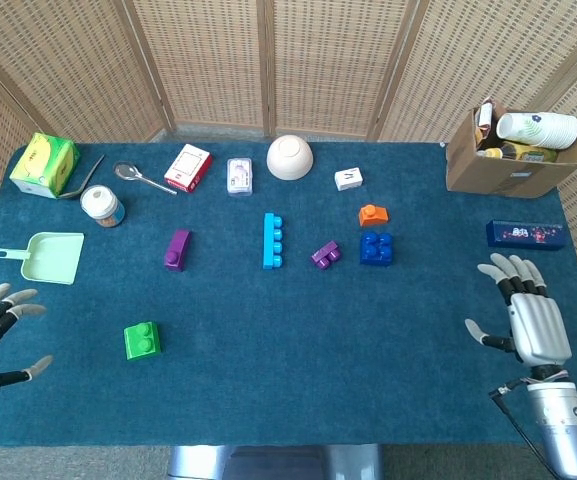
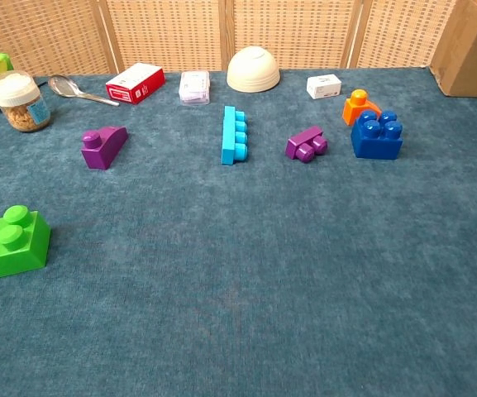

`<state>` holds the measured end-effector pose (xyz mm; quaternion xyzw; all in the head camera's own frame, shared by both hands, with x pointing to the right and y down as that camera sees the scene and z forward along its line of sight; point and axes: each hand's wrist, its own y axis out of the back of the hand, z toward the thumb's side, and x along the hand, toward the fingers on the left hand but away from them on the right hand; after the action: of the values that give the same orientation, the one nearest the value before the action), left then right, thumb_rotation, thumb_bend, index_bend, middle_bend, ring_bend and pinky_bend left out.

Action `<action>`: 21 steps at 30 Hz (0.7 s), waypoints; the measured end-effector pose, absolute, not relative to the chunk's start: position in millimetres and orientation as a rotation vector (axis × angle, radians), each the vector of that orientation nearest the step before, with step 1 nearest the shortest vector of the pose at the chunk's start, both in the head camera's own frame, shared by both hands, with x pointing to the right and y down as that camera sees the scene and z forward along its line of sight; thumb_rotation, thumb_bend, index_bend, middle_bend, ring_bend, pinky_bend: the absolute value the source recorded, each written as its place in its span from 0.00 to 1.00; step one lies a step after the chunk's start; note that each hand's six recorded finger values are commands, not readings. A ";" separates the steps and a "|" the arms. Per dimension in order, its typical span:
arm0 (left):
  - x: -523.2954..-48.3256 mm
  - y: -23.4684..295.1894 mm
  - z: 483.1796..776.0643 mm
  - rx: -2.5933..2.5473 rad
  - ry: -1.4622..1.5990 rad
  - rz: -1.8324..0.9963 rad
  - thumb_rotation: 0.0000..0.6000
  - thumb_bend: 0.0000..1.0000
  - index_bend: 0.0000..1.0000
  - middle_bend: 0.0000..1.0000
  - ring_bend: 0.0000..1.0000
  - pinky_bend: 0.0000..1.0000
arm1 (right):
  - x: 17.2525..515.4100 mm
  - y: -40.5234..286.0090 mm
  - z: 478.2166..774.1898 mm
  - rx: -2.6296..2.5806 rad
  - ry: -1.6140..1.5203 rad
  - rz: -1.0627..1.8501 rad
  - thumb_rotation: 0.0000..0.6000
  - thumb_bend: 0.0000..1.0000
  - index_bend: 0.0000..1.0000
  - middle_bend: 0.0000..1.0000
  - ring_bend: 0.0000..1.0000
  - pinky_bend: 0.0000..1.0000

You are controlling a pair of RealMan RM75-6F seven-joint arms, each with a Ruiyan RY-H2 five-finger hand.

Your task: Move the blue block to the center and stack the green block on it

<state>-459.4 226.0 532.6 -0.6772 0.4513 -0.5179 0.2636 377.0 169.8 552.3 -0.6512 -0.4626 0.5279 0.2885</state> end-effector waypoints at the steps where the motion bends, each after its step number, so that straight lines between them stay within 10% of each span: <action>1: -459.8 226.1 533.0 -1.830 1.219 -1.403 0.99 0.24 0.31 0.21 0.05 0.00 | 374.8 168.4 553.3 -1.746 -1.228 1.407 0.87 0.24 0.19 0.13 0.00 0.01; 21: -471.1 227.6 545.0 -1.830 1.234 -1.441 0.99 0.24 0.31 0.21 0.05 0.00 | 298.3 108.8 590.9 -1.941 -1.101 1.380 0.84 0.23 0.18 0.13 0.00 0.01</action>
<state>-471.1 227.6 545.0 -0.6722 0.4533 -0.5293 0.2501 298.3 108.8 590.9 -0.7152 -0.4054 0.5086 0.2558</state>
